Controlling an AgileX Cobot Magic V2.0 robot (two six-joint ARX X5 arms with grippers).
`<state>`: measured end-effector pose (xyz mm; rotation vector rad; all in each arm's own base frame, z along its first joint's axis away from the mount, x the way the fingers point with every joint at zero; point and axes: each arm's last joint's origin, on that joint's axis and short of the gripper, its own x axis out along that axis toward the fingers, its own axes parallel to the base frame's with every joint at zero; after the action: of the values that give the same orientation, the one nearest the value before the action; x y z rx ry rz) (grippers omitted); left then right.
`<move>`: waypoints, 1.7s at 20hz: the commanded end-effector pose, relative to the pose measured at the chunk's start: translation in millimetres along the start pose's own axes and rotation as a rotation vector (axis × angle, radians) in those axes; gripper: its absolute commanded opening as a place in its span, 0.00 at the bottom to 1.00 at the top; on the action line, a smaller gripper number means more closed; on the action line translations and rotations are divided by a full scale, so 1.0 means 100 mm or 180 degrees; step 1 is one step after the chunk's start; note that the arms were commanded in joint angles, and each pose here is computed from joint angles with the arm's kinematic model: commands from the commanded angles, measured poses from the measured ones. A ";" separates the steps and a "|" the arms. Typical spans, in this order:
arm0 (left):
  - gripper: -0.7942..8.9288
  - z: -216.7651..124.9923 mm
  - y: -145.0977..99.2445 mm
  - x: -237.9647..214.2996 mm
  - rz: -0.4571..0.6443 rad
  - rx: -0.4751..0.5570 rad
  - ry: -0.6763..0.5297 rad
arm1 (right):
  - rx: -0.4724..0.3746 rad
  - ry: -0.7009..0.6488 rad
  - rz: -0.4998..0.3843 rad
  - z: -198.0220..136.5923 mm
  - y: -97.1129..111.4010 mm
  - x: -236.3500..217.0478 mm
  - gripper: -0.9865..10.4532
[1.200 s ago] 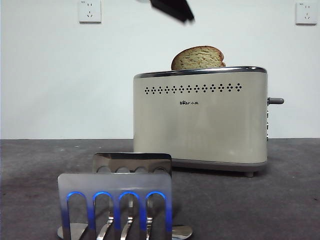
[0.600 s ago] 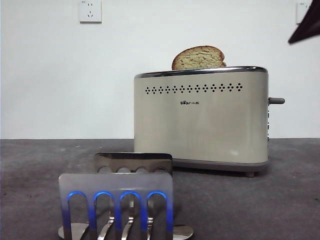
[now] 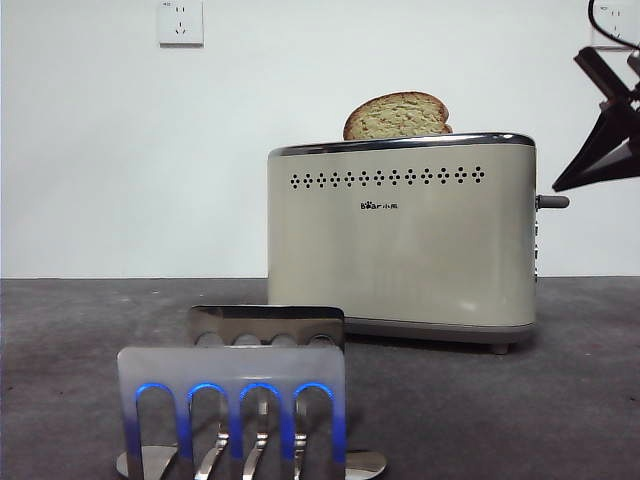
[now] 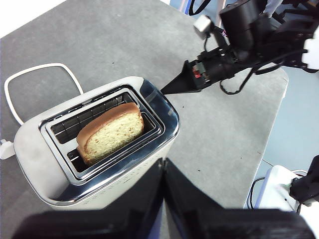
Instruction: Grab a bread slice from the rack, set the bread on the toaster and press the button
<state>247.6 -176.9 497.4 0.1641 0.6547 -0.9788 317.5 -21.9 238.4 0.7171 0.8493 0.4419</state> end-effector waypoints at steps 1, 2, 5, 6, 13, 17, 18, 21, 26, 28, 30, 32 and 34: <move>0.08 0.00 0.00 0.02 -0.0018 -0.0018 0.0004 | 0.0039 0.0076 -0.0021 0.00 -0.09 0.09 0.08; 0.08 0.00 0.00 0.02 -0.0017 -0.0018 0.0003 | 0.0057 0.0098 -0.0031 -0.01 -0.11 0.11 0.08; 0.08 0.00 0.00 0.02 -0.0017 -0.0018 0.0003 | 0.0114 0.0151 -0.0062 -0.02 -0.17 0.16 0.08; 0.08 0.00 0.00 0.02 -0.0016 -0.0017 0.0005 | 0.0139 0.0176 -0.0075 -0.03 -0.18 0.17 0.08; 0.08 0.00 0.00 0.02 0.0007 -0.0002 0.0007 | 0.0302 0.0418 -0.0179 -0.10 -0.36 0.31 0.08; 0.08 0.00 0.00 0.02 0.0008 0.0007 0.0007 | 0.0355 0.0543 -0.0234 -0.15 -0.44 0.37 0.08; 0.08 0.00 0.00 0.02 0.0008 0.0009 0.0007 | 0.0370 0.0567 -0.0265 -0.16 -0.47 0.39 0.08; 0.08 0.00 0.00 0.02 0.0008 0.0015 0.0007 | 0.0381 0.0575 -0.0369 -0.17 -0.51 0.42 0.08; 0.08 0.00 0.00 0.02 0.0008 0.0020 0.0007 | 0.0412 0.0691 -0.0556 -0.23 -0.55 0.45 0.08; 0.08 0.00 0.00 0.02 0.0009 0.0020 0.0007 | 0.0438 0.0727 -0.0606 -0.24 -0.58 0.48 0.08; 0.08 0.00 0.00 0.02 0.0008 0.0020 0.0007 | 0.0440 0.0752 -0.0592 -0.26 -0.59 0.51 0.08; 0.08 0.00 0.00 0.02 0.0008 0.0020 0.0007 | 0.0448 0.0767 -0.0621 -0.26 -0.60 0.52 0.08; 0.08 0.00 0.01 0.02 0.0010 0.0018 0.0007 | 0.0444 0.0781 -0.0620 -0.27 -0.59 0.53 0.08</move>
<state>247.7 -176.8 497.4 0.1660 0.6543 -0.9749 338.8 -21.8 188.2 0.7158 1.0397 0.3933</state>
